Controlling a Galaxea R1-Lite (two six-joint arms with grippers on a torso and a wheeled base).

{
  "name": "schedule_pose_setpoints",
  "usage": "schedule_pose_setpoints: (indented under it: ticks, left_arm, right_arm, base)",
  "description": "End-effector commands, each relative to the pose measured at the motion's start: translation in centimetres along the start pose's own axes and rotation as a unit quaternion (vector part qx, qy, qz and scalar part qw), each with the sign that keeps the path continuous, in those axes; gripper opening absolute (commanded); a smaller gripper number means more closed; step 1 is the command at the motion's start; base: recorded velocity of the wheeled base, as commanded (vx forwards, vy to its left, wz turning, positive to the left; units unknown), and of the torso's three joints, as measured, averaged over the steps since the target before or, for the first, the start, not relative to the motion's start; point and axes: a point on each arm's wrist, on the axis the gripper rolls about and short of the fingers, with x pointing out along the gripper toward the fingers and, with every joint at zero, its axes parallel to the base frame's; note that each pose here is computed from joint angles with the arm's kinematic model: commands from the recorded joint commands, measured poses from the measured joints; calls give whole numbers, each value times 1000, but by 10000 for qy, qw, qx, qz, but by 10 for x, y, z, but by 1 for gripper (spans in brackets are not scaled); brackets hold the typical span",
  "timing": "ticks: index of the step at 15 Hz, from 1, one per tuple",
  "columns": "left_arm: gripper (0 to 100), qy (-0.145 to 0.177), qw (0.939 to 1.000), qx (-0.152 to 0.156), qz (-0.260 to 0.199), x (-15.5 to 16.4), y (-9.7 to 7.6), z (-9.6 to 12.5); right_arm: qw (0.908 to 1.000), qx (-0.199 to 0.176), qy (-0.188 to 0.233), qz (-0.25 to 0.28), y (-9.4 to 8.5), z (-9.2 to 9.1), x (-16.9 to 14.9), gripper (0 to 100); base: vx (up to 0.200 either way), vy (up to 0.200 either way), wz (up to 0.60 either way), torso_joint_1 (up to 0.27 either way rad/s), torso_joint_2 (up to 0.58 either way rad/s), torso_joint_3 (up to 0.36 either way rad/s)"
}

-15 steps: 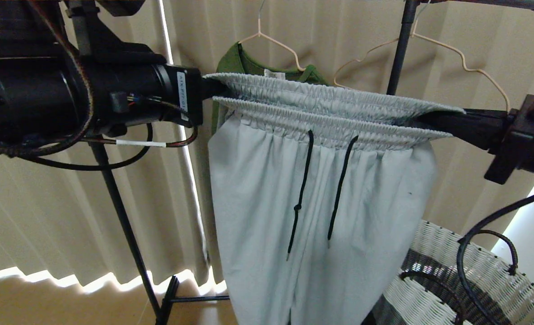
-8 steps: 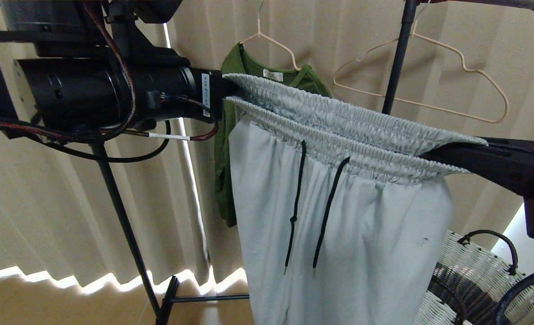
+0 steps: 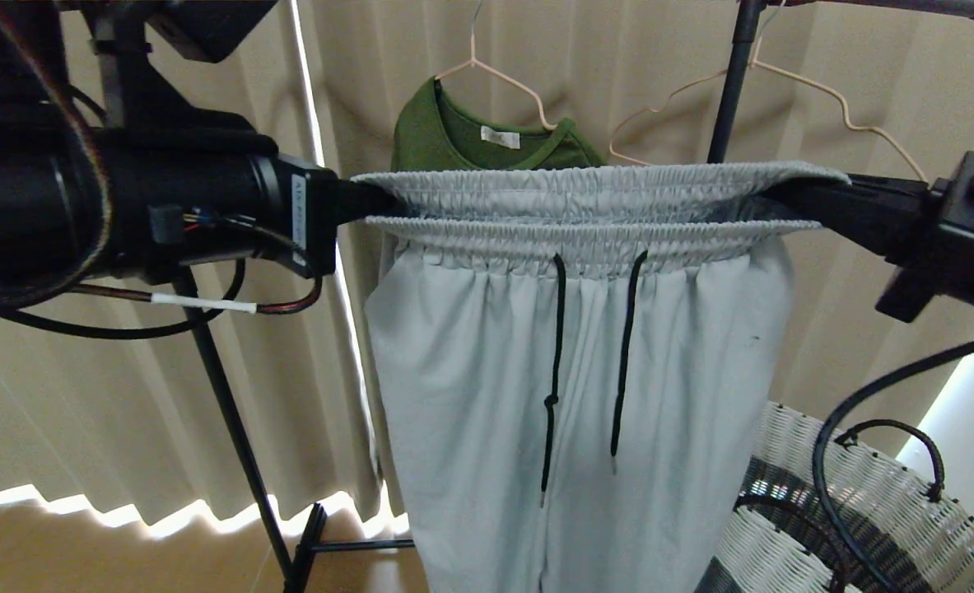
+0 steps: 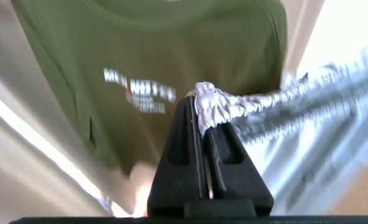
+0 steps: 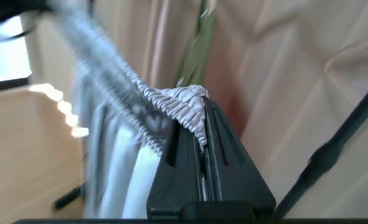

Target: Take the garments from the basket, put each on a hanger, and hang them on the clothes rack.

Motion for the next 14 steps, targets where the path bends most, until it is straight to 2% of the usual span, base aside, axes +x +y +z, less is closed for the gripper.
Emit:
schedule_pose_setpoints:
  ticks: [1, 3, 6, 9, 11, 12, 14]
  left_arm:
    - [0, -195, 9995, 33, -241, -34, -3, 3]
    - [0, -140, 9974, 127, -690, -45, -14, -9]
    - [0, -127, 9963, 211, -820, -49, -20, -13]
    - [0, -348, 9965, 219, -732, -43, -17, -8]
    - [0, -554, 9969, 220, -507, -33, -10, -2]
    - [0, -619, 9973, 204, -338, -24, -3, 2]
    - [0, -532, 9981, 175, -251, -14, 1, 1]
  right_arm:
    - [9999, 39, 122, -44, -11, -14, 34, 0]
    - [9999, -19, -99, -46, -16, -10, 46, 0]
    - [9999, -27, -119, -2, -15, -9, 52, 0]
    - [10000, -5, -42, -34, -14, -11, 50, 0]
    - [9998, -52, -170, -91, -15, -2, 45, 0]
    - [9999, -23, -65, -105, -14, 3, 39, 0]
    - [9994, 89, 309, -159, -9, 2, 27, 0]
  base:
    - [0, 0, 0, 0, 0, 0]
    - [0, 0, 0, 0, 0, 0]
    - [0, 0, 0, 0, 0, 0]
    - [0, 0, 0, 0, 0, 0]
    - [0, 0, 0, 0, 0, 0]
    - [0, 0, 0, 0, 0, 0]
    - [0, 0, 0, 0, 0, 0]
